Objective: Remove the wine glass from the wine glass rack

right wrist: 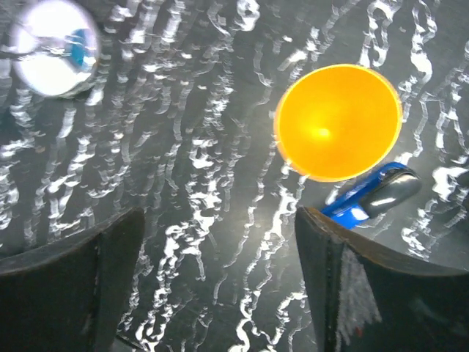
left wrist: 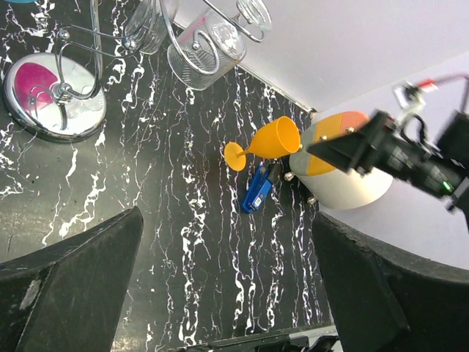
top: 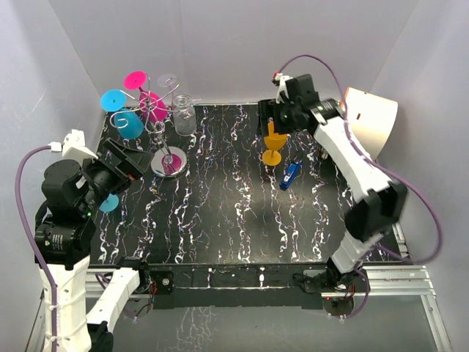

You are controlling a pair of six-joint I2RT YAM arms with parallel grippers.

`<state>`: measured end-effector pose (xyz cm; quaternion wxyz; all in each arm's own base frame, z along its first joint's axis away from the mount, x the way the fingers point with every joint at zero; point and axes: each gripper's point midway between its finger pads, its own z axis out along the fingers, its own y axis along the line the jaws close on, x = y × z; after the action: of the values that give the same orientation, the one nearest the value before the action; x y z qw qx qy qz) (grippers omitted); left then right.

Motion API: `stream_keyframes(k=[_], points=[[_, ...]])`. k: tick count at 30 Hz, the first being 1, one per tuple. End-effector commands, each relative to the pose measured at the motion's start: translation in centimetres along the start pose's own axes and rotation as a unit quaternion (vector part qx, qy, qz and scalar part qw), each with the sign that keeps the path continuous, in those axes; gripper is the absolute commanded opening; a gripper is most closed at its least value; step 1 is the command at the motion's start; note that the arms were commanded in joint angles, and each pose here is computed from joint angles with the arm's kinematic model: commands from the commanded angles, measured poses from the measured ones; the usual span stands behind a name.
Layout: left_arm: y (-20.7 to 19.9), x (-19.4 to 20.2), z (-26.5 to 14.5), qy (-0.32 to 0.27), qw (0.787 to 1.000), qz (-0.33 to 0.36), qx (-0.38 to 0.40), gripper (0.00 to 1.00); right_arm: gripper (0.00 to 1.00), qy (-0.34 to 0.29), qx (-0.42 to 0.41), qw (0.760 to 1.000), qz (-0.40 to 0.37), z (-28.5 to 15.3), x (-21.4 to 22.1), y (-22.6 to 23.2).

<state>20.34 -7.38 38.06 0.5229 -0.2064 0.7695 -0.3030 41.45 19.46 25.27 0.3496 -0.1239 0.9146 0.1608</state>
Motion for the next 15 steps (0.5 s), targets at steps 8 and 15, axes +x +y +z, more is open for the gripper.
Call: stream_keyframes(k=[8, 15], points=[[-0.4, -0.5, 2.0, 0.038, 0.999, 0.036, -0.008, 0.99, 0.98, -0.148, -0.226, 0.963, -0.014, -7.3, 2.6, 7.6], [-2.3, -3.9, 3.7, 0.040, 0.995, 0.093, -0.012, 0.99, 0.98, -0.148, -0.274, 0.950, -0.006, -7.9, 4.6, 8.8]])
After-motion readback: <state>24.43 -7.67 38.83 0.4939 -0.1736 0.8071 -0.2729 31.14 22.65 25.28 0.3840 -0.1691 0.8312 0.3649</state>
